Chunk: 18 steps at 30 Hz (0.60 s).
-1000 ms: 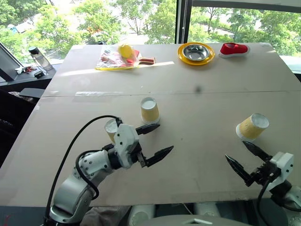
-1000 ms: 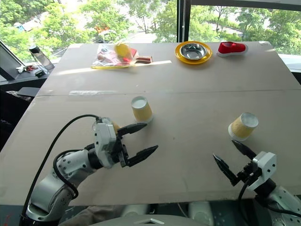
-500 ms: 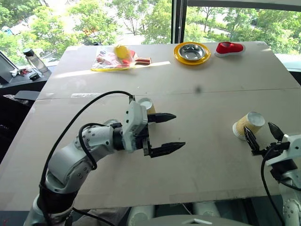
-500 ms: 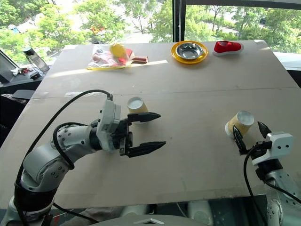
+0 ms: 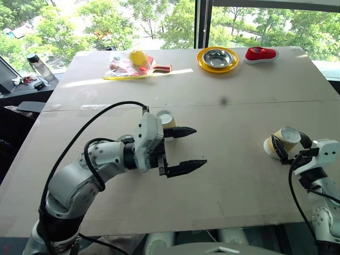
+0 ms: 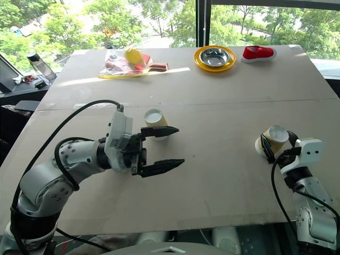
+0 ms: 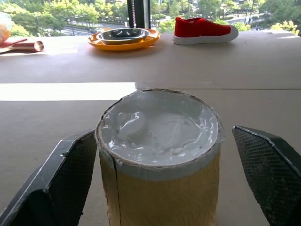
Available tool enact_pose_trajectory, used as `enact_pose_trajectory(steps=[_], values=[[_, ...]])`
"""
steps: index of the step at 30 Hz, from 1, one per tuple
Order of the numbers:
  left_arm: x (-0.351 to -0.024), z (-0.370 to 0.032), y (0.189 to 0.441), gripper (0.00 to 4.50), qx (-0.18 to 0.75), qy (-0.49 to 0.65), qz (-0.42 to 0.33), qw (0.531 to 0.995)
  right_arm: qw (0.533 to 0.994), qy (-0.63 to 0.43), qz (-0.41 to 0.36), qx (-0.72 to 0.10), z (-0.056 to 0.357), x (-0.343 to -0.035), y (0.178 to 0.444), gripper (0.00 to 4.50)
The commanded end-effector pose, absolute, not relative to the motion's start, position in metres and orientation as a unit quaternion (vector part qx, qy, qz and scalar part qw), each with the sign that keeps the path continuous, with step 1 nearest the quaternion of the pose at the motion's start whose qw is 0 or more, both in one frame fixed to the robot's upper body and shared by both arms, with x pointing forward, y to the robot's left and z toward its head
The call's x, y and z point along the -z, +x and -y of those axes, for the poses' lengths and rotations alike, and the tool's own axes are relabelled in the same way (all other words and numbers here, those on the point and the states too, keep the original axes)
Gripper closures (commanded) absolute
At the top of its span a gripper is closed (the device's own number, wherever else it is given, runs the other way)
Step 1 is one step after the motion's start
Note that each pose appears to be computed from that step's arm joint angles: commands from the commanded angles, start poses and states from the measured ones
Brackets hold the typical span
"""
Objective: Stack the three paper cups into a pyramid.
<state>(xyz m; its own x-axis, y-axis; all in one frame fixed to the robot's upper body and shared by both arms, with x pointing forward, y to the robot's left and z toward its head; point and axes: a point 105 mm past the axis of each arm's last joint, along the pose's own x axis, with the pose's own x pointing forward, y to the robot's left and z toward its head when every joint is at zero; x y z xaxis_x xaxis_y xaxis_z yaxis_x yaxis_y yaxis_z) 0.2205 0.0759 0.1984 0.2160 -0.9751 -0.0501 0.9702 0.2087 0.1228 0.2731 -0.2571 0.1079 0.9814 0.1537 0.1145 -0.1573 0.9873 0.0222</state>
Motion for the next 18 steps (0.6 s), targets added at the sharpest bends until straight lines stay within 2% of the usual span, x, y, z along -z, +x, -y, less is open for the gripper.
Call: enact_pose_trajectory(steps=[1, 2, 3, 6, 7, 14, 18], values=[[-0.208, -0.075, 0.214, 0.08, 0.627, 0.068, 0.045, 0.775, 0.993, 0.015, 0.081, -0.09, 0.253, -0.119, 0.275, 0.0], [-0.207, -0.075, 0.213, 0.0, 0.626, 0.066, 0.046, 0.775, 0.992, 0.013, 0.083, -0.092, 0.253, -0.12, 0.275, 0.59], [-0.207, -0.075, 0.213, 0.0, 0.626, 0.066, 0.046, 0.776, 0.992, 0.011, 0.084, -0.094, 0.253, -0.12, 0.275, 0.85], [-0.207, -0.075, 0.212, 0.0, 0.624, 0.065, 0.046, 0.777, 0.992, 0.008, 0.086, -0.097, 0.252, -0.121, 0.276, 2.3], [-0.206, -0.075, 0.212, 0.0, 0.623, 0.064, 0.046, 0.778, 0.991, 0.007, 0.088, -0.099, 0.252, -0.121, 0.276, 2.46], [-0.203, -0.078, 0.216, 0.0, 0.593, 0.052, 0.043, 0.802, 0.981, -0.026, 0.097, -0.166, 0.222, -0.134, 0.288, 2.47], [-0.198, -0.085, 0.225, 0.0, 0.523, 0.042, 0.042, 0.85, 0.965, -0.052, 0.096, -0.239, 0.18, -0.138, 0.307, 2.47]])
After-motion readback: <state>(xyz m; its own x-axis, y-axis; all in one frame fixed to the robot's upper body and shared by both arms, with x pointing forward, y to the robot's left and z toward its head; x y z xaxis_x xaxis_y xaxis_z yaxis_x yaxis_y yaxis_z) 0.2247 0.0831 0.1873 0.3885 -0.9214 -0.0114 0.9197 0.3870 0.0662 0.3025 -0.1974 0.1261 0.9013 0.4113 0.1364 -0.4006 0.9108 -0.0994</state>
